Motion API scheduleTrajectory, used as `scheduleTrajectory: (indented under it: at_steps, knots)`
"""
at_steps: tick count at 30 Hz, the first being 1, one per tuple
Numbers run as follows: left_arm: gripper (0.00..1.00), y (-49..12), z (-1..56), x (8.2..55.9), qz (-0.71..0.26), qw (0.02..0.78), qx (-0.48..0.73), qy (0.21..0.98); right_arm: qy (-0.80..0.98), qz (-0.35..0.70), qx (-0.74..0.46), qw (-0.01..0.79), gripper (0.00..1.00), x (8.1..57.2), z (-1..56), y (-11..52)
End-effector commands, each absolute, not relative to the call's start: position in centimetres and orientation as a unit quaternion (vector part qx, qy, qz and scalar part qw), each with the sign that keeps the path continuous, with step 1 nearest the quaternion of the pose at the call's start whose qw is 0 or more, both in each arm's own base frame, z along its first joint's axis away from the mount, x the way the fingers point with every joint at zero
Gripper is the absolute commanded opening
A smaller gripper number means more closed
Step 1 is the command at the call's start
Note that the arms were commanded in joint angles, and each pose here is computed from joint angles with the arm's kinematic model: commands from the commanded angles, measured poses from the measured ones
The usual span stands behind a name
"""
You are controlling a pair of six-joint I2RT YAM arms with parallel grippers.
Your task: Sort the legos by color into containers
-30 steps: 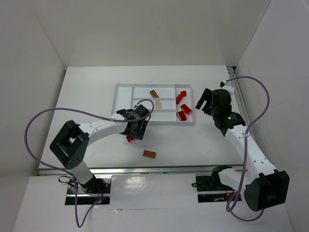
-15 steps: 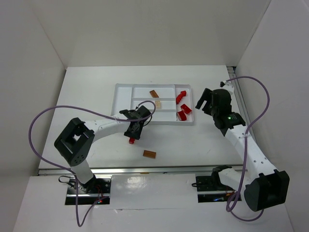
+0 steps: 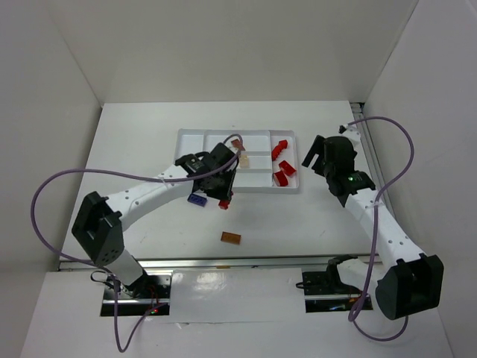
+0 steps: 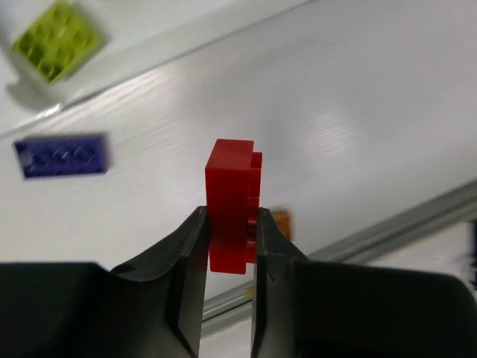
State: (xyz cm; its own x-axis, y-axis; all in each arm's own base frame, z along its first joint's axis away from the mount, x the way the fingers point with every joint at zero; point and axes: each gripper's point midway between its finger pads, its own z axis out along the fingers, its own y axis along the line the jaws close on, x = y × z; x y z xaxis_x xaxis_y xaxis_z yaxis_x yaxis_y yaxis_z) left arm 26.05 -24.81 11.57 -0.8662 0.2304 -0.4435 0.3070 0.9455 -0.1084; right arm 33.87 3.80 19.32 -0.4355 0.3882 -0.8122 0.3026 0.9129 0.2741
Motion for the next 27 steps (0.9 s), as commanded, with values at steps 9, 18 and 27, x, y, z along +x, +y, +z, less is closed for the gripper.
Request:
scheduleTrajectory:
  at_steps: [9, 18, 27]
  knots:
    - [0.0, -39.2, 22.2, 35.7, -0.307, 0.307, 0.182, 0.882, 0.808, -0.008, 0.297, 0.509, 0.87, 31.5, 19.4, 0.3]
    - [0.02, -44.2, 20.2, 41.5, -0.354, 0.318, 0.191, 0.859, 0.796, -0.008, 0.305, 0.523, 0.87, 30.2, 20.3, -0.5]
    - [0.07, -46.4, 17.0, 46.7, -0.369, 0.351, 0.174, 0.843, 0.798, -0.029, 0.301, 0.522, 0.87, 29.5, 20.6, -1.2]
